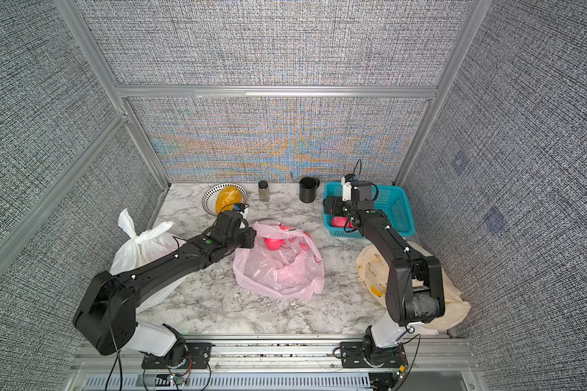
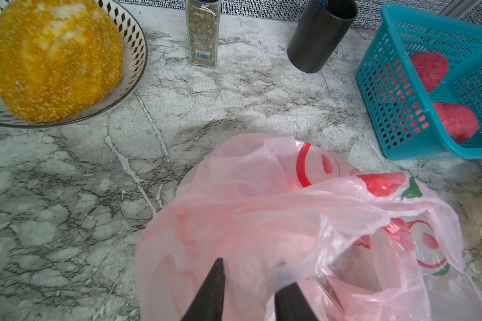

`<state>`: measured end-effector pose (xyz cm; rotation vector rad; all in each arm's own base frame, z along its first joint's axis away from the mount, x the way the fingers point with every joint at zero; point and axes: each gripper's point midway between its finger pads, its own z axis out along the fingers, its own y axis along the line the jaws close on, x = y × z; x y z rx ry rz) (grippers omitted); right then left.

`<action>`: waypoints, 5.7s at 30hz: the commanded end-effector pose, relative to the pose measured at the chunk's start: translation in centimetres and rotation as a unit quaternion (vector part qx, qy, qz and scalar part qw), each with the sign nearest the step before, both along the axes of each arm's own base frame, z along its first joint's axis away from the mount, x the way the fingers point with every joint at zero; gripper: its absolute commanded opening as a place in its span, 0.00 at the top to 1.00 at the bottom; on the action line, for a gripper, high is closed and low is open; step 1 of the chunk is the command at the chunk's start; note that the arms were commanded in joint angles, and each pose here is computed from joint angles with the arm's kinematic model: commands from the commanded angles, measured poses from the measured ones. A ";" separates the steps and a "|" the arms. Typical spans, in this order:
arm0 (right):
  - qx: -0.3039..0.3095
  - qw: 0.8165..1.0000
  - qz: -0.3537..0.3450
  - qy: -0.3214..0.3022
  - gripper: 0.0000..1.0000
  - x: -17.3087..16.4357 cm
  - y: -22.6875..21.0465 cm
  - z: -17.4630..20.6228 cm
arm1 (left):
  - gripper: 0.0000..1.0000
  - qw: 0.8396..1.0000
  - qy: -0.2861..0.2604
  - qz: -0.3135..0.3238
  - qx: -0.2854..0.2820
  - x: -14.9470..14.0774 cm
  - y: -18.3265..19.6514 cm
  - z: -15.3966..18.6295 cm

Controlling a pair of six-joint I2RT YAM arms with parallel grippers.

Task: Untie the knot of a plastic bag & take out the apple
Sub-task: Place the apple in the basket, then pick up the apple from the plastic bag, then place the apple in the basket.

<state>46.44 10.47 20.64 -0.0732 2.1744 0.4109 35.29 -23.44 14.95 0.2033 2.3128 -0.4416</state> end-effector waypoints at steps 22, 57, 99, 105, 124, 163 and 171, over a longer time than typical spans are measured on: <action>0.030 0.956 0.268 0.114 0.02 -13.9 22.7 -8.2 | 0.80 0.998 -0.031 0.010 -0.045 1.3 -1.3 2.5; -0.020 0.991 0.128 0.031 0.02 -4.1 23.1 -12.4 | 0.76 0.999 -0.020 0.000 -0.044 0.5 -1.2 2.0; -0.008 0.975 0.215 0.055 0.25 -12.5 22.2 -8.9 | 0.76 0.999 -0.016 0.005 -0.032 0.4 -0.9 1.2; -0.012 0.978 0.203 0.034 0.25 -14.2 19.7 -5.1 | 0.74 0.999 -0.021 -0.001 -0.029 0.4 -0.9 1.5; -0.021 0.998 -0.029 -0.059 0.25 -3.5 0.5 2.6 | 0.30 0.998 -0.033 -0.043 -0.028 -0.4 -1.5 2.9; -0.018 0.993 -0.117 0.030 0.02 4.0 -9.8 -7.5 | 0.00 0.982 -0.074 0.147 0.095 -2.2 9.7 6.7; 0.019 0.999 -0.044 -0.014 0.02 2.0 -4.3 -1.9 | 0.00 0.960 -0.056 0.244 0.122 -2.9 15.6 7.6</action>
